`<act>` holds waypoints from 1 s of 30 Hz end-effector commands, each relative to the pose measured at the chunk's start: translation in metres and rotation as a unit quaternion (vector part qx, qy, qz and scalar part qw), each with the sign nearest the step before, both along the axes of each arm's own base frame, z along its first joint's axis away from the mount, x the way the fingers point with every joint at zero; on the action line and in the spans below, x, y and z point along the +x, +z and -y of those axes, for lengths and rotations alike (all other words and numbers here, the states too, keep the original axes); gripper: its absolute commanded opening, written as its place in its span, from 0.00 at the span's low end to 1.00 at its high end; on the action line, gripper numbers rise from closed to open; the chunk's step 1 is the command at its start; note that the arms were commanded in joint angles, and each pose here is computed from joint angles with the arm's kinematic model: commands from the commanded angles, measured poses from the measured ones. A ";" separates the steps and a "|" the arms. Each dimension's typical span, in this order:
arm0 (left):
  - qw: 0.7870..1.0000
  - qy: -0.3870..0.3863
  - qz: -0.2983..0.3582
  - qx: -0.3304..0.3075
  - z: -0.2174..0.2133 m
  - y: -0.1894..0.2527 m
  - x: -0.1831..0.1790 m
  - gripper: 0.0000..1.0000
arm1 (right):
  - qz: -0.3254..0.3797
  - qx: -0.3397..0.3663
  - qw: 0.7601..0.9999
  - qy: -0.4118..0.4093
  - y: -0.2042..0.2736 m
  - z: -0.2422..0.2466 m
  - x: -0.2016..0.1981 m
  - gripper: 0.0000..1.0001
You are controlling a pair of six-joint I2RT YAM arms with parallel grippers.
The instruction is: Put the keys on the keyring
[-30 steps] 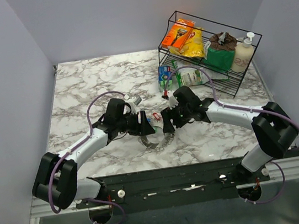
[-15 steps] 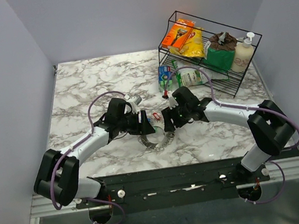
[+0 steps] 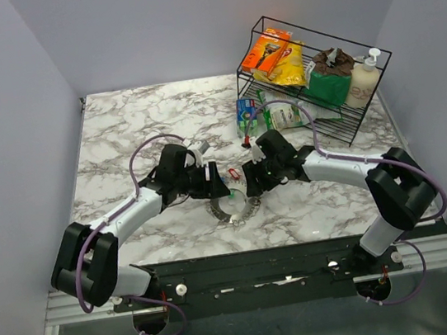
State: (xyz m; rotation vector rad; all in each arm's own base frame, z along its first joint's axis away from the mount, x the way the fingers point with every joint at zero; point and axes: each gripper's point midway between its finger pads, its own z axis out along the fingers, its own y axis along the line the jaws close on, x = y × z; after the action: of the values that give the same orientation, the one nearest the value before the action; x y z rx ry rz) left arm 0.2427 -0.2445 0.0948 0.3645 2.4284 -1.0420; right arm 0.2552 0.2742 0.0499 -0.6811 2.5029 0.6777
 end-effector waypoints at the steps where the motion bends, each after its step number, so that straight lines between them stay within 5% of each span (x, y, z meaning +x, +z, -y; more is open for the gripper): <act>1: 1.000 0.023 0.015 -0.003 -0.007 0.013 0.014 0.72 | -0.004 -0.001 1.000 0.006 0.002 -0.004 0.000 0.58; 16: 0.993 0.085 -0.019 -0.079 -0.038 0.016 0.032 0.72 | -0.029 -0.026 0.999 0.016 -0.017 0.002 -0.006 0.51; 22: 0.992 0.094 -0.023 -0.081 -0.043 0.015 0.036 0.72 | -0.033 -0.021 0.999 0.021 -0.018 -0.003 -0.004 0.36; 26: 0.992 0.095 -0.023 -0.082 -0.043 0.015 0.037 0.72 | -0.030 -0.016 0.999 0.027 -0.014 -0.007 -0.003 0.10; 30: 0.992 0.097 -0.027 -0.080 -0.044 0.012 0.038 0.72 | -0.021 -0.010 0.999 0.032 -0.005 -0.009 0.000 0.01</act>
State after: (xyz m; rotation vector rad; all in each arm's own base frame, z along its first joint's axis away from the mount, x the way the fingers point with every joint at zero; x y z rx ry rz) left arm 0.2804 -0.1989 0.1051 0.0388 2.3621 -1.1300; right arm 0.2510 0.2752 0.0325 -0.7313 2.5741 0.6682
